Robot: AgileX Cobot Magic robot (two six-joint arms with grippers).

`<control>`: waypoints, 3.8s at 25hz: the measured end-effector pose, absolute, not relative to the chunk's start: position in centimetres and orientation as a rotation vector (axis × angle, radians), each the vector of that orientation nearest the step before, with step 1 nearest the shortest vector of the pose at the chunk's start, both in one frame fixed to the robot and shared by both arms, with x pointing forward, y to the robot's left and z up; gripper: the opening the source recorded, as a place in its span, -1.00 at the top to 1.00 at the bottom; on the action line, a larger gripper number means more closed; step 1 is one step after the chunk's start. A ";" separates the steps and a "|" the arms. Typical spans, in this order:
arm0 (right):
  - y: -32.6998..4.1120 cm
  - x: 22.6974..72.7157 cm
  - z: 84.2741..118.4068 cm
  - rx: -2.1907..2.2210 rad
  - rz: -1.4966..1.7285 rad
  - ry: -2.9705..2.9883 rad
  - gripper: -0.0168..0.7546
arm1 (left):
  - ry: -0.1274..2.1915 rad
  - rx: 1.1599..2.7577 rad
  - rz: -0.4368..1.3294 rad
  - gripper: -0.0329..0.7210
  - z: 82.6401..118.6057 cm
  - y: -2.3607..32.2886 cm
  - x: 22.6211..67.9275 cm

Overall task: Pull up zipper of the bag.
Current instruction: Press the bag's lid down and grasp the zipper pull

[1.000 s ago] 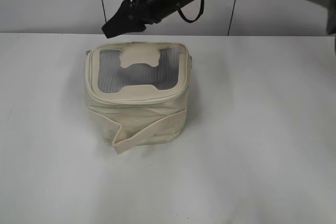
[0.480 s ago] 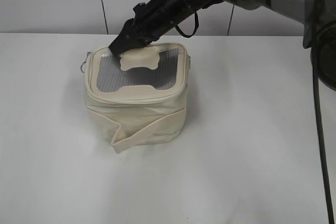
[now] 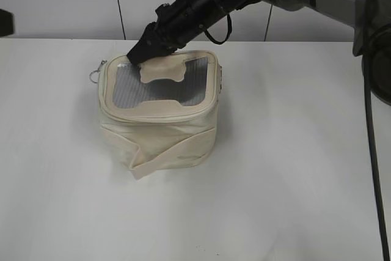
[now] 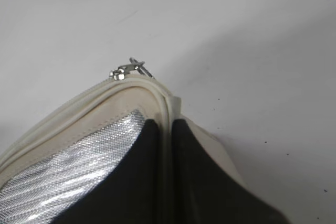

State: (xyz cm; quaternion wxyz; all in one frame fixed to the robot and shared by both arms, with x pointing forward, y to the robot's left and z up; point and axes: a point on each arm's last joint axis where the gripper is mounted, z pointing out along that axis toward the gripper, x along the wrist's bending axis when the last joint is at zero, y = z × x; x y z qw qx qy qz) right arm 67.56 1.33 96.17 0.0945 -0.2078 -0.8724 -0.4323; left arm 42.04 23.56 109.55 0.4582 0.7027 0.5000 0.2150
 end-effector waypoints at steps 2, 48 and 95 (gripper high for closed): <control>1.3 67.5 96.2 -0.625 -1.276 -2.580 0.81 | 1.194 1.808 0.451 0.26 109.1 22.8 45.5; 1.3 67.4 96.2 -0.653 -1.254 -2.553 0.83 | 0.535 2.423 0.465 0.07 94.9 20.1 60.3; 0.2 67.9 96.3 -0.991 -1.155 -2.307 0.85 | 0.686 2.417 0.134 0.88 97.7 20.2 44.4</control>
